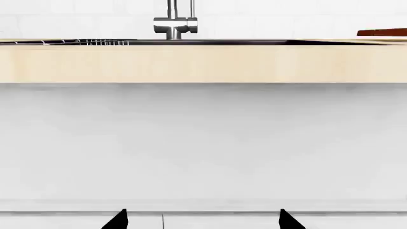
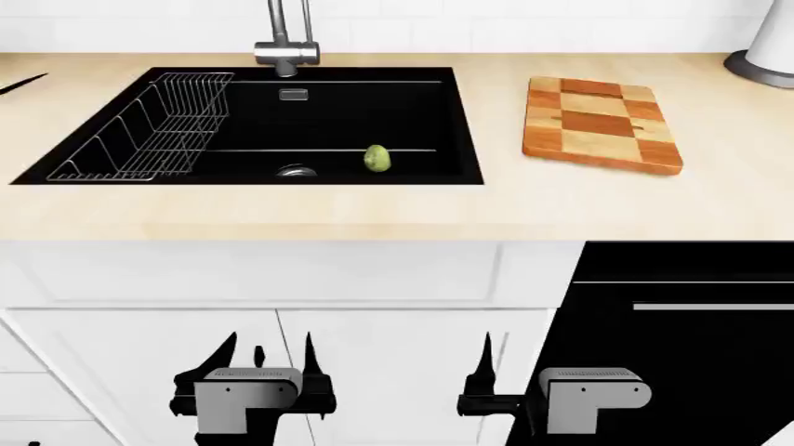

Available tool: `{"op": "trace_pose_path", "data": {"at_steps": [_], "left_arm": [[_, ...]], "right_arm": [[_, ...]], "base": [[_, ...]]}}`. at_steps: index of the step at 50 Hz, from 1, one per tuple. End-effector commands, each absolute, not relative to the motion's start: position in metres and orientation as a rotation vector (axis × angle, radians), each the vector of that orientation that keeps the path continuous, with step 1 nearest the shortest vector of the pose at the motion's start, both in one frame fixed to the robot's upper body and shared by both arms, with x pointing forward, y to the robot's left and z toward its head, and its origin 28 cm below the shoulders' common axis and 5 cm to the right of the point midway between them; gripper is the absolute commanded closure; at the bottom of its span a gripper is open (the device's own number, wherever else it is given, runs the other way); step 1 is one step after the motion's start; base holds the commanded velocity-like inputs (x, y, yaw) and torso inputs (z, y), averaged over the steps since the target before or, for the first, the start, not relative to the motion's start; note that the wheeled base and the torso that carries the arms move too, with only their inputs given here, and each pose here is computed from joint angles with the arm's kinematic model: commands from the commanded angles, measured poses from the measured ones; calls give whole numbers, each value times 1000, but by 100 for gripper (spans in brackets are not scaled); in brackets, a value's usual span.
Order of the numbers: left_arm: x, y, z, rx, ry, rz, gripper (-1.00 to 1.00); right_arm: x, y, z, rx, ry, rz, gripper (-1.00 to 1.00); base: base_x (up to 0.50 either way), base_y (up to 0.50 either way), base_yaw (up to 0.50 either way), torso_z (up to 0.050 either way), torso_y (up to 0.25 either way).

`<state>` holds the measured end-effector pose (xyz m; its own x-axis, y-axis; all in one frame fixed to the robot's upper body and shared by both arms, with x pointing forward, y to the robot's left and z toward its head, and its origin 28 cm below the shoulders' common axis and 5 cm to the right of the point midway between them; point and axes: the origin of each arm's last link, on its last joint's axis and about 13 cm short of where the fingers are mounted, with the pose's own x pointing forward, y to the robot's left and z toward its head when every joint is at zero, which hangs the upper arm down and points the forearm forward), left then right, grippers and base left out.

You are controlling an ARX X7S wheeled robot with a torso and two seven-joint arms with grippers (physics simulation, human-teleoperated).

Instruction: Pick the vegetables from the sink and place them on the cutting board.

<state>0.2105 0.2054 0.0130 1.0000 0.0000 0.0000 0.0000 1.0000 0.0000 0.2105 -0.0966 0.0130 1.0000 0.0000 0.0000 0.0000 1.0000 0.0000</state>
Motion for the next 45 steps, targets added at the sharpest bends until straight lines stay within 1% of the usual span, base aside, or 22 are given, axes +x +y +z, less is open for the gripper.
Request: {"op": "trace_pose_path", "data": {"at_steps": [1, 7, 11, 15, 20, 24, 30, 37, 45], "left_arm": [[211, 206, 13, 1, 0, 2, -100], [210, 206, 15, -20, 2, 10, -100], [210, 207, 25, -36, -17, -30, -100], [216, 209, 61, -38, -99, -51, -100], [223, 211, 123, -23, -290, -36, -100], [223, 214, 154, -32, -381, -10, -100], [210, 215, 161, 21, -427, -8, -100], [208, 220, 167, 13, -435, 14, -100], [205, 222, 170, 24, -455, 72, -100]], "right_arm": [[210, -94, 13, -15, -3, 11, -100], [208, -88, 15, -24, -25, 67, -100], [209, -87, 23, -5, -51, 97, -100], [211, -91, 57, -3, -126, 91, -100], [217, -100, 122, 25, -290, 53, -100], [212, -101, 148, 20, -365, 66, -100], [204, -102, 151, 26, -377, 72, -100], [190, -103, 162, 10, -404, 63, -100], [182, -103, 169, -5, -428, 59, -100]], "base": [[0, 0, 0, 0, 0], [0, 0, 0, 3, 0], [0, 0, 0, 50, 0], [0, 0, 0, 50, 0], [0, 0, 0, 50, 0], [0, 0, 0, 50, 0], [0, 0, 0, 50, 0], [0, 0, 0, 50, 0], [31, 456, 0, 44, 0]]}}
